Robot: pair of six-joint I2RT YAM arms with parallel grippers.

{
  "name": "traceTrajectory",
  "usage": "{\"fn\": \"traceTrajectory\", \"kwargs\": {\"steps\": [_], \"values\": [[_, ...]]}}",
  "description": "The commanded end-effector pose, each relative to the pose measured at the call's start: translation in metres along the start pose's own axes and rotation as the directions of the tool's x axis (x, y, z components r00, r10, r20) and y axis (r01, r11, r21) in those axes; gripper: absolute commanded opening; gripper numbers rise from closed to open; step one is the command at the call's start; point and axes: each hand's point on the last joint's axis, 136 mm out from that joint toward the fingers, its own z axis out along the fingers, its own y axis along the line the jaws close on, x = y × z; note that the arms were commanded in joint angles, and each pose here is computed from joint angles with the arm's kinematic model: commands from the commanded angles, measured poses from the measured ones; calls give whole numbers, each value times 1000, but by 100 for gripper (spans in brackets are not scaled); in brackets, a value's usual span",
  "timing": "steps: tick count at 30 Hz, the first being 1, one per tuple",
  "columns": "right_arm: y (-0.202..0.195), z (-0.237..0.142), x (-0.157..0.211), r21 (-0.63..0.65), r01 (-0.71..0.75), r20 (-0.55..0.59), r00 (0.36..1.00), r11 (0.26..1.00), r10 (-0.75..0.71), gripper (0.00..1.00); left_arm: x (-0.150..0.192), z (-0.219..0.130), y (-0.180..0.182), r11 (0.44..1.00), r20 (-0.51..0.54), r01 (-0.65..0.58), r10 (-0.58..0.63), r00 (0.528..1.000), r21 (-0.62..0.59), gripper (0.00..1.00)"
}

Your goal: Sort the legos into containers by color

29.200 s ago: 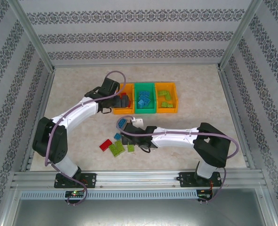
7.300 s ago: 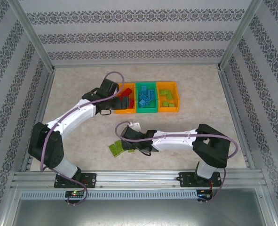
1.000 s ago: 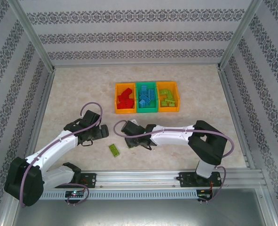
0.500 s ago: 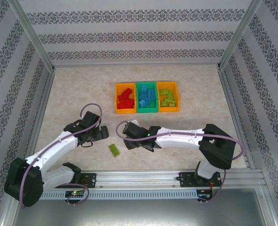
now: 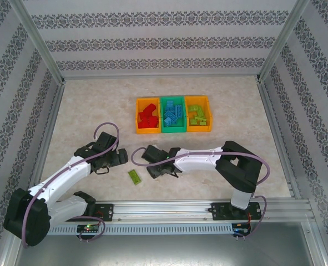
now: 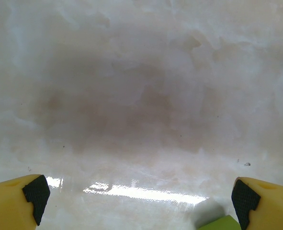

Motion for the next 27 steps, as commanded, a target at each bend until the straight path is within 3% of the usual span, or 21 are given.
{"fn": "traceTrajectory", "kwargs": {"steps": [1,3,5,15,22,27], "values": [[-5,3,0,16,6,-5,1000,1000,-6,44,1,-1,5,1000,-3,23,-23,1000,-6,99],[-9,-3,-1,27,-5,19,1000,1000,4,34,2,-1,4,1000,-3,23,-23,1000,-5,99],[-16,-10,-2,38,-21,42,999,999,19,30,2,-1,4,1000,-5,23,-23,1000,-3,99],[-100,-69,-22,60,-233,214,953,971,215,28,6,-3,-3,999,-18,26,-26,1000,34,100],[-199,-112,-53,69,-440,351,851,895,391,28,15,-6,-12,997,-28,45,-43,999,63,100],[-251,-112,-80,112,-492,347,833,863,430,29,27,-6,-19,997,-54,49,-46,998,59,100]]}}
